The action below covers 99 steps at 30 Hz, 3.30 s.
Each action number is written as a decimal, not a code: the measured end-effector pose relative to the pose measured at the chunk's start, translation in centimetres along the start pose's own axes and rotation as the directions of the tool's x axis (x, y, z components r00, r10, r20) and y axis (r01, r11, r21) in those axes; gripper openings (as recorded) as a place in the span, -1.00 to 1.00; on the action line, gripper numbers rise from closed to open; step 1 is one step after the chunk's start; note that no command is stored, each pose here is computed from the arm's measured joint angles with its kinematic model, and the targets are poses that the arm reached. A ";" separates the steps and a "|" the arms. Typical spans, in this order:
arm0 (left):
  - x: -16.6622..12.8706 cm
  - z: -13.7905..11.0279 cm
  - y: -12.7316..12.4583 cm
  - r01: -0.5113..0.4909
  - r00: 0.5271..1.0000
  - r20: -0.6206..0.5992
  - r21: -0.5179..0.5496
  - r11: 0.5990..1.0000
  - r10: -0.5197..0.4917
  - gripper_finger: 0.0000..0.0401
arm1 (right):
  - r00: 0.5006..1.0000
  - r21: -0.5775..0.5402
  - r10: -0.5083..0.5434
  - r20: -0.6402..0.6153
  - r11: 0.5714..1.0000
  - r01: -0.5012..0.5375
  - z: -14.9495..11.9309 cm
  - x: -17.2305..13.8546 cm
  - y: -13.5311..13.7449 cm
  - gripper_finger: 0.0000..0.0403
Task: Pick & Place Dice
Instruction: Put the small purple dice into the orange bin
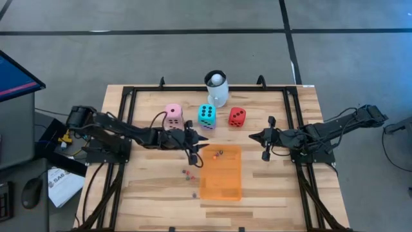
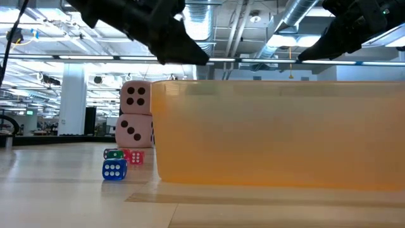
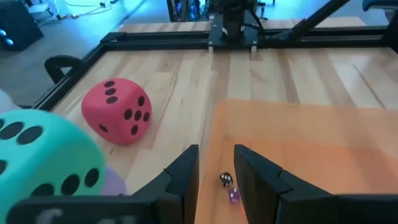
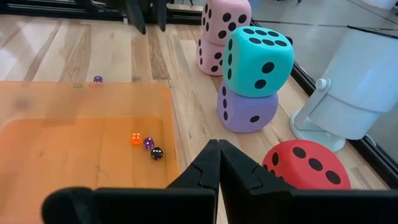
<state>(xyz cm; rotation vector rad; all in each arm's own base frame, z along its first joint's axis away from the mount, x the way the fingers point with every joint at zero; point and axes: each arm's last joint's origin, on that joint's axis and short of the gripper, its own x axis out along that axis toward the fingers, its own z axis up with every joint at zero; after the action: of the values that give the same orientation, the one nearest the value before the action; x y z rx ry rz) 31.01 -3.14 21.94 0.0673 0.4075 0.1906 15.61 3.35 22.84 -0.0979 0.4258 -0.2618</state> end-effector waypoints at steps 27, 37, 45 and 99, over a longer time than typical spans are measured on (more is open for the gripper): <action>-3.1 -2.4 -1.6 0.088 0.948 -0.316 0.132 0.987 -0.042 -0.55 | 1.000 0.000 0.000 -0.001 1.000 0.000 0.0 0.0 0.0 -1.00; -4.1 -3.7 -3.0 0.187 0.881 -0.445 0.010 0.982 -0.163 -0.55 | 1.000 -0.001 0.000 -0.001 1.000 0.000 0.0 0.0 0.0 -1.00; -4.4 -5.0 -3.2 0.213 0.822 -0.517 -0.114 0.970 -0.241 -0.55 | 1.000 -0.001 0.000 -0.001 1.000 0.000 0.0 0.0 0.0 -1.00; -1.9 -9.1 -6.1 0.202 0.807 -0.563 -0.021 0.979 -0.179 -0.09 | 1.000 0.000 0.000 -0.001 1.000 0.000 0.0 0.0 0.0 -1.00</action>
<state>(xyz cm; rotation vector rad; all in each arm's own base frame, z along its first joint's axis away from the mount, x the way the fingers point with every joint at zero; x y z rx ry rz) 26.65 -9.29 13.68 0.0063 1.0095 -0.0041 15.61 3.34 22.82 -0.0981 0.4269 -0.2622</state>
